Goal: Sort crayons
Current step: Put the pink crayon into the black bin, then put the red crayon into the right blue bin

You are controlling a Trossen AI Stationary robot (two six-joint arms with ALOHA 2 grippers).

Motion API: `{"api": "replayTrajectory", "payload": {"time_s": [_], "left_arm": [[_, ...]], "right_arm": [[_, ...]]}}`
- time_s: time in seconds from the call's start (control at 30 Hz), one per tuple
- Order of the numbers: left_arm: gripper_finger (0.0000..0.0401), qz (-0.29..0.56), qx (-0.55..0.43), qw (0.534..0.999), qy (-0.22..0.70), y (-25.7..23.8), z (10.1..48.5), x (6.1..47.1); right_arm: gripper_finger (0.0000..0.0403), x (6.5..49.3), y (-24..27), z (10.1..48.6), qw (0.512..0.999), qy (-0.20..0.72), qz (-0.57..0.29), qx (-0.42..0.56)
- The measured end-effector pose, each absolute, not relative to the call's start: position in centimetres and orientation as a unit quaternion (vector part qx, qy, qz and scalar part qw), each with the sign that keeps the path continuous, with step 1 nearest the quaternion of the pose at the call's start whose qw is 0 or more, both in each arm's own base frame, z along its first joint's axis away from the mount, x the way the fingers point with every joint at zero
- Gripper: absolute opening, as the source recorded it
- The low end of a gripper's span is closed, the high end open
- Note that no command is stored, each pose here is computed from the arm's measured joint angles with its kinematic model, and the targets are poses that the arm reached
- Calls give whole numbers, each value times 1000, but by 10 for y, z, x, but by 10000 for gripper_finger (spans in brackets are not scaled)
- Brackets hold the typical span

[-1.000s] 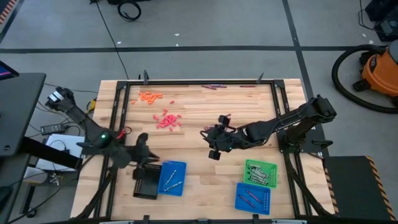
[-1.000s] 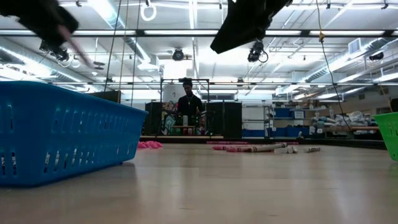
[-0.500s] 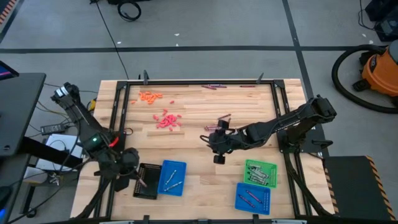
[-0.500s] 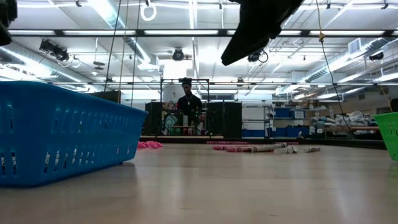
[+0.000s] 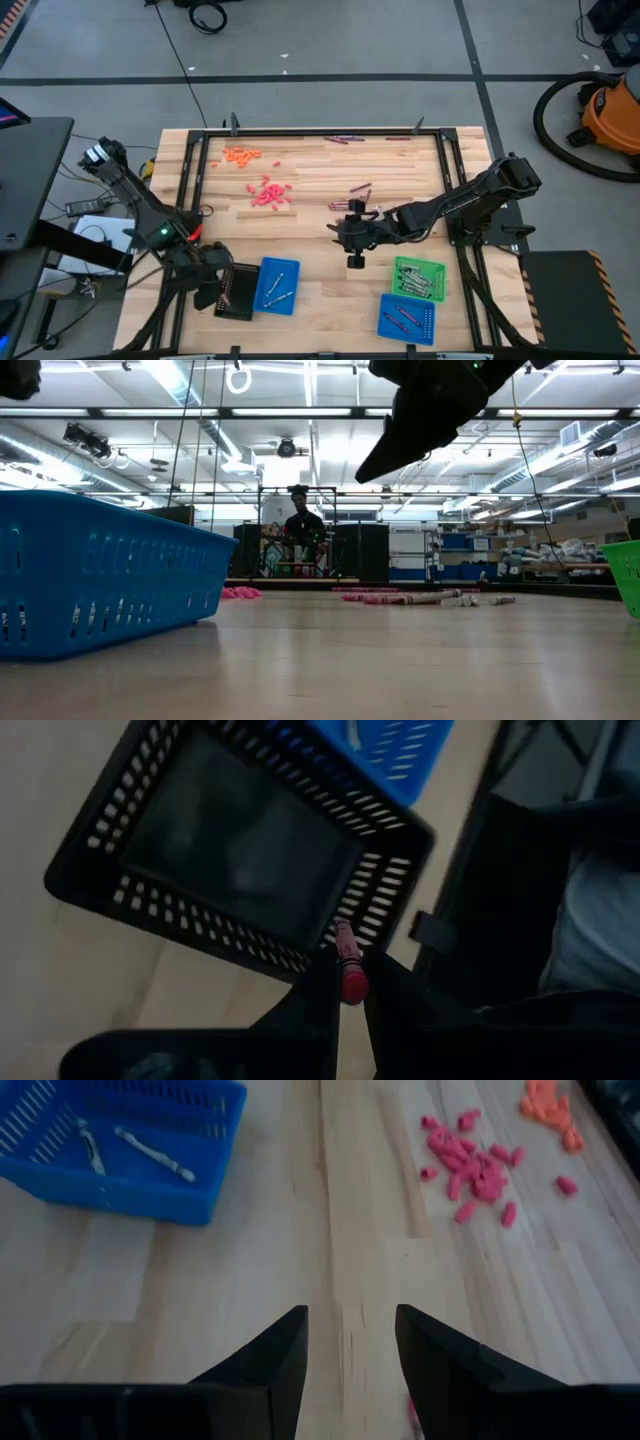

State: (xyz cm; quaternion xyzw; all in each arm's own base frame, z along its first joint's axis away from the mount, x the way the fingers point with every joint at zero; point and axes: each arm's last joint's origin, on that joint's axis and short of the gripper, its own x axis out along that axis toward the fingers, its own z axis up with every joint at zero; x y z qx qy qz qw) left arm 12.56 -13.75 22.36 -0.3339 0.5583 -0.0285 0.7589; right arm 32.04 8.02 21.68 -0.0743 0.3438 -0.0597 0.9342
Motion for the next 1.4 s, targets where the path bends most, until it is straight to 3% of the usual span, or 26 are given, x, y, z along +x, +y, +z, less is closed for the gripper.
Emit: {"api": "replayTrajectory", "payload": {"time_s": [0.37,0.77,1.4], "left_arm": [[39,8,-337,725,600,-135,206,145],[129,-7,-309,737,601,-133,204,148],[132,-37,-295,756,583,-128,213,156]], "right_arm": [[162,321,78,214,941,323,-54,-81],[162,322,78,214,941,323,-54,-80],[162,322,75,212,942,319,-62,-81]]}}
